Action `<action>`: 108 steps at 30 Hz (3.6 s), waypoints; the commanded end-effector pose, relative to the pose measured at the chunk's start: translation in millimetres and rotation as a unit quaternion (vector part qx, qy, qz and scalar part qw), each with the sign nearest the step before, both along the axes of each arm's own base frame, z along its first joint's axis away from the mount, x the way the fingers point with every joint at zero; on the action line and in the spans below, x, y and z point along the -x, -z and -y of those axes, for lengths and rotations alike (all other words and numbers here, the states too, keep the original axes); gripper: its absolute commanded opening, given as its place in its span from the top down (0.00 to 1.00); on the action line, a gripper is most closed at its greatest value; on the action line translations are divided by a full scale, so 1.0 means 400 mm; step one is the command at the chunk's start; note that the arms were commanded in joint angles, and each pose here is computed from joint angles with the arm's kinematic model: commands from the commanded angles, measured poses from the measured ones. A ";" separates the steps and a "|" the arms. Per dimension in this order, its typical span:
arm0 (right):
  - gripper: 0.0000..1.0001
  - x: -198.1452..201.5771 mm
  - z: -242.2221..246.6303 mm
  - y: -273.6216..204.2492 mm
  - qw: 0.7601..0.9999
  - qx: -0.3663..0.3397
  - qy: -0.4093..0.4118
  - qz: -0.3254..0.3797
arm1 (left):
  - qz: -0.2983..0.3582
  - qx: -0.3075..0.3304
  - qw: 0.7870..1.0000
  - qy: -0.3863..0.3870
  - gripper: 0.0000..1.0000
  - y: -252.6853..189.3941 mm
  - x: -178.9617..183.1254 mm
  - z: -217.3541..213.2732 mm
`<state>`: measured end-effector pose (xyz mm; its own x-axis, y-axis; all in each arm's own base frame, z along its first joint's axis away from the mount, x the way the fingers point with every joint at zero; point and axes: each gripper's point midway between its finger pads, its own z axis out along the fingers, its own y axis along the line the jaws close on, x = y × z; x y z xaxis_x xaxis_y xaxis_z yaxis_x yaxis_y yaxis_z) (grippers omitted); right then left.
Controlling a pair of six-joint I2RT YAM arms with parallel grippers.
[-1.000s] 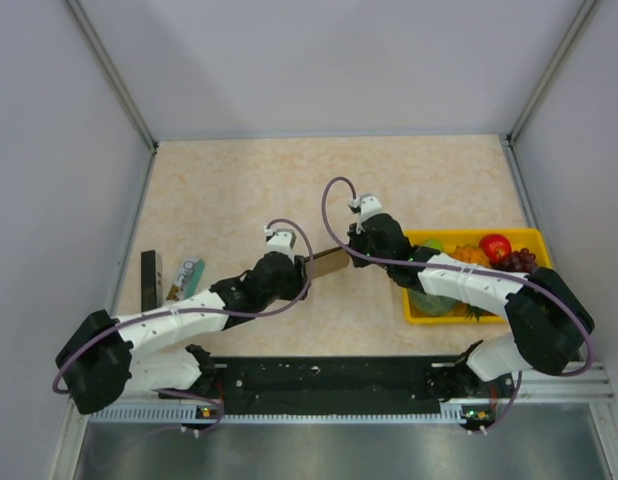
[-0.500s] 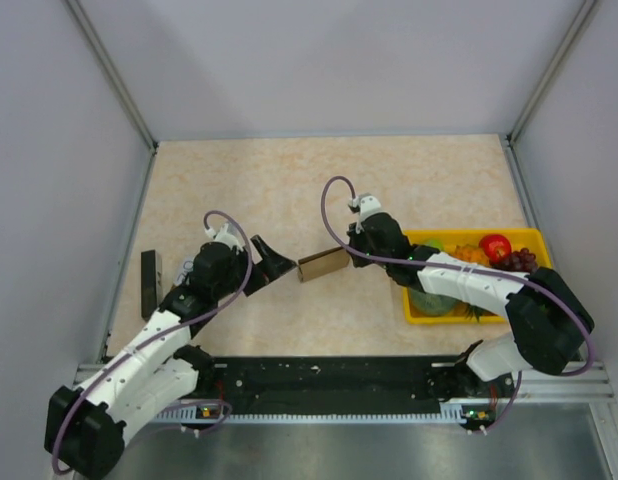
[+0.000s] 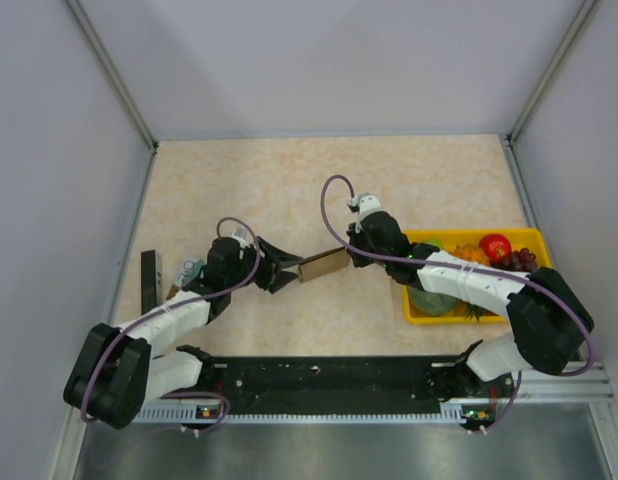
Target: Fold the paper box
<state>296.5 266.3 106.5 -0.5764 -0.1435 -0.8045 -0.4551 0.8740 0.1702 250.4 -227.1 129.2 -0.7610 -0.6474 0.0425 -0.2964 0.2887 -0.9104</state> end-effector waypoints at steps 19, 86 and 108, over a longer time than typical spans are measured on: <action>1.00 0.018 -0.020 0.009 1.000 0.013 -0.017 -0.022 | 0.076 -0.032 0.996 0.021 0.53 -0.045 -0.059 0.003; 0.78 0.031 0.012 -0.024 0.999 -0.017 0.002 -0.045 | 0.175 -0.245 0.950 0.087 0.87 0.220 0.039 -0.020; 0.01 0.035 0.022 -0.170 0.871 -0.334 0.244 -0.264 | 0.179 -0.251 0.947 0.087 0.88 0.214 0.037 -0.022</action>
<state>271.9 237.4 151.6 -0.8123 0.4429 -0.3796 0.0849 0.7336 0.6743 264.0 -237.7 107.8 -0.6574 -0.4897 -0.5728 0.2223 0.6002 -0.7683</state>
